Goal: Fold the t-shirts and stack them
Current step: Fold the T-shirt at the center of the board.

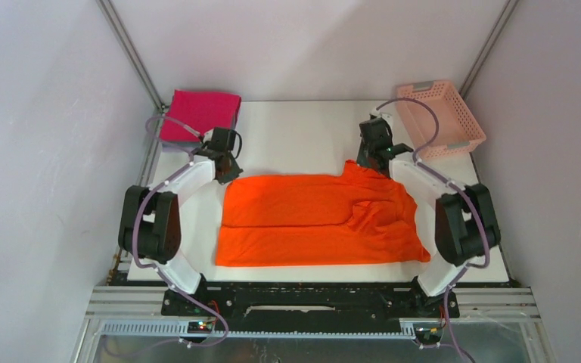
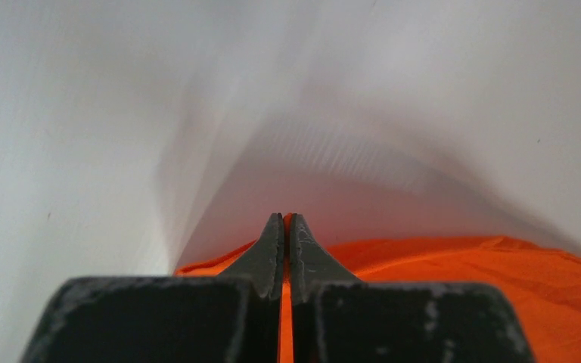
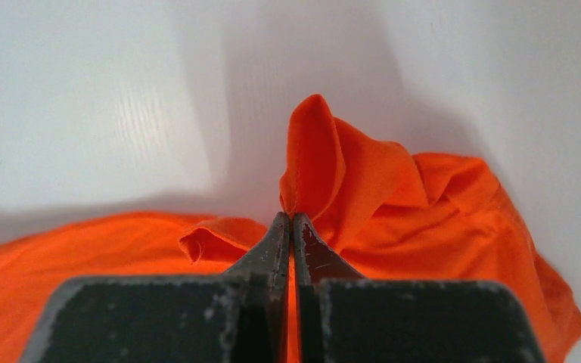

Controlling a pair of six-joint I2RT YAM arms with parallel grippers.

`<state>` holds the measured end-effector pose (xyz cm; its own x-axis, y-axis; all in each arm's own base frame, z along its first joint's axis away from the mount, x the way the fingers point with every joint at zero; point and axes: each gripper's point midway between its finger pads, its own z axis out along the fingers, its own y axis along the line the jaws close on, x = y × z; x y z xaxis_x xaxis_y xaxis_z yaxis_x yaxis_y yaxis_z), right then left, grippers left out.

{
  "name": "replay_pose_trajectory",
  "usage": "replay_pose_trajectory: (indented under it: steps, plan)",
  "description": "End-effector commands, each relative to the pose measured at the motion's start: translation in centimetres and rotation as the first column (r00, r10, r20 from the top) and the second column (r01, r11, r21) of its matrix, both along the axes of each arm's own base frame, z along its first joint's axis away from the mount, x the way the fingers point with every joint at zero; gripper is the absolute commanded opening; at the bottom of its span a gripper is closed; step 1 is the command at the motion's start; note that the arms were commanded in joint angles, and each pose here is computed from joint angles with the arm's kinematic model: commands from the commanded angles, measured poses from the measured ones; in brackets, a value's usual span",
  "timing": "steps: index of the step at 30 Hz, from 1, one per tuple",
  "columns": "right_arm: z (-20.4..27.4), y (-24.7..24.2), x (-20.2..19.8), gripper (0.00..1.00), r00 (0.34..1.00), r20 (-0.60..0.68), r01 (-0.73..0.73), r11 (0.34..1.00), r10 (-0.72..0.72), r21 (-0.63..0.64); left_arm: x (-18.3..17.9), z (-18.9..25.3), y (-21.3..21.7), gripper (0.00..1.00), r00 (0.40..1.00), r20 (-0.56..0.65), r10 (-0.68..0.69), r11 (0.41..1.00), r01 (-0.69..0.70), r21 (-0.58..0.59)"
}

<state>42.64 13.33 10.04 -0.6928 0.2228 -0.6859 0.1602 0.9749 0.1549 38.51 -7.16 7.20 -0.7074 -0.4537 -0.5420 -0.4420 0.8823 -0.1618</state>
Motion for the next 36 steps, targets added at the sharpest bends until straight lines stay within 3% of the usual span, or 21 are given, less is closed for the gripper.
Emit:
replay_pose_trajectory:
  steps: [1, 15, 21, 28, 30, 32, 35, 36]
  plan:
    - [2.1, -0.8, -2.6, 0.0, 0.996, 0.082, 0.038, 0.999, -0.034, -0.037, -1.4, 1.0, 0.0, 0.0, 0.999, 0.048, -0.004, 1.0, 0.003, 0.006]
    - [4.3, -3.1, -15.7, 0.0, 0.99, 0.114, 0.089, 0.993, -0.08, -0.076, -5.6, 1.4, 0.4, 0.0, 0.996, 0.094, -0.002, 1.0, -0.001, 0.027]
    - [2.4, -3.2, -19.9, 0.0, 0.994, 0.069, 0.09, 0.99, -0.083, -0.106, -8.4, 1.4, 1.0, 0.0, 0.99, 0.142, 0.02, 1.0, -0.022, 0.014]
    - [-1.6, -4.3, -24.6, 0.0, 0.987, -0.015, 0.157, 0.98, -0.16, -0.126, -12.1, -1.6, 2.3, 0.0, 0.988, 0.134, 0.074, 0.997, -0.075, 0.006]
    - [-3.0, -4.7, -26.0, 0.07, 0.981, -0.045, 0.18, 0.975, -0.187, -0.131, -12.9, -2.5, 2.7, 0.04, 0.989, 0.123, 0.088, 0.996, -0.09, 0.008]
    - [-3.9, -4.8, -27.1, 0.2, 0.978, -0.076, 0.184, 0.974, -0.195, -0.133, -13.5, -3.0, 2.9, 0.16, 0.989, 0.117, 0.092, 0.995, -0.094, 0.01]
    - [-3.7, -4.2, -28.0, 0.39, 0.986, -0.072, 0.142, 0.983, -0.151, -0.12, -14.3, -3.1, 3.6, 0.23, 0.986, 0.116, 0.118, 0.992, -0.122, 0.025]
    - [-3.4, -3.8, -28.1, 0.46, 0.99, -0.065, 0.119, 0.987, -0.126, -0.104, -14.7, -3.0, 4.0, 0.3, 0.984, 0.118, 0.133, 0.99, -0.138, 0.033]
